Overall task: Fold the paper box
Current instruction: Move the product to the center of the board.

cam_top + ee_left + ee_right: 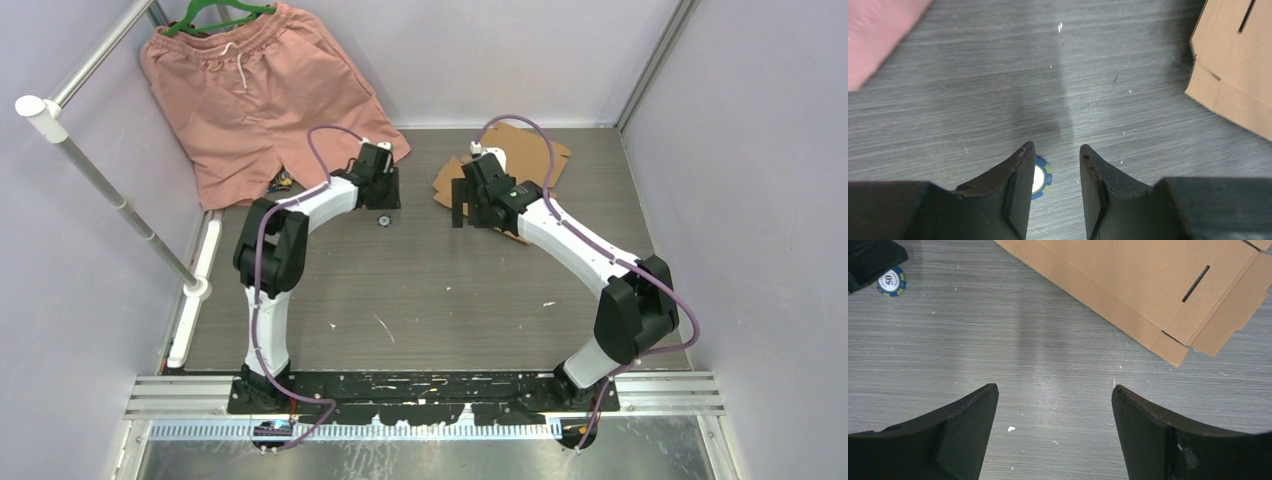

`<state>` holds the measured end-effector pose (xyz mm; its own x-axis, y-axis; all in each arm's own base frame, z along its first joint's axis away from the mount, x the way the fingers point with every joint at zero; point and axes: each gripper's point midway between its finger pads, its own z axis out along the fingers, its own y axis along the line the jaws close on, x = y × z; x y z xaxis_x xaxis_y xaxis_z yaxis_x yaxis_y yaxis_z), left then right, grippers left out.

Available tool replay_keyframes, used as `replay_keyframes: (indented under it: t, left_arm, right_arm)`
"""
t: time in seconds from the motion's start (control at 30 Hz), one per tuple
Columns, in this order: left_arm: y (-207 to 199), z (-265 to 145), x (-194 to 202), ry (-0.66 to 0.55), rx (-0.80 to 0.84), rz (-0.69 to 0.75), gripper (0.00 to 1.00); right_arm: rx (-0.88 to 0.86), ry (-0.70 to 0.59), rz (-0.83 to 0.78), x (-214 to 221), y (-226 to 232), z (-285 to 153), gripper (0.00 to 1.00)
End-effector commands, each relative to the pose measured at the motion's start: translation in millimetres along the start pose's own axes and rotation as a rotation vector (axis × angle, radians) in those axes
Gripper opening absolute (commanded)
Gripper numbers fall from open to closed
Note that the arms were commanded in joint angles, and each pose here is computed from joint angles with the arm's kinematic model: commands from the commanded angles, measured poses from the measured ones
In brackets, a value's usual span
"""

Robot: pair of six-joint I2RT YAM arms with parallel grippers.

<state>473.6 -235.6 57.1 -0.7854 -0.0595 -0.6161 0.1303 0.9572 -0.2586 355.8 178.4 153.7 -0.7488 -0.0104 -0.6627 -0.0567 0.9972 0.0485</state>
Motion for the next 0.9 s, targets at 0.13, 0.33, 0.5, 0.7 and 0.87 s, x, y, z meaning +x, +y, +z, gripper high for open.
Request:
replay_keyframes:
  t: [0.13, 0.33, 0.5, 0.7, 0.87]
  left_arm:
    - [4, 0, 1, -0.042, -0.102, 0.032, 0.55]
    - [16, 6, 13, -0.017, -0.149, 0.042, 0.55]
    - [27, 4, 20, -0.007, -0.196, 0.054, 0.56]
    - [29, 4, 33, 0.032, -0.194, 0.054, 0.56]
    - [33, 0, 47, 0.073, -0.22, 0.059, 0.56]
  right_arm:
    - [-0.036, -0.042, 0.046, -8, -6, -9, 0.89]
    - [-0.043, -0.023, 0.054, 0, -8, -3, 0.89]
    - [-0.057, -0.017, 0.059, 2, -7, 0, 0.89]
    - [-0.07, -0.009, 0.068, 5, -5, 1, 0.89]
    - [-0.077, -0.002, 0.075, 8, -4, 3, 0.9]
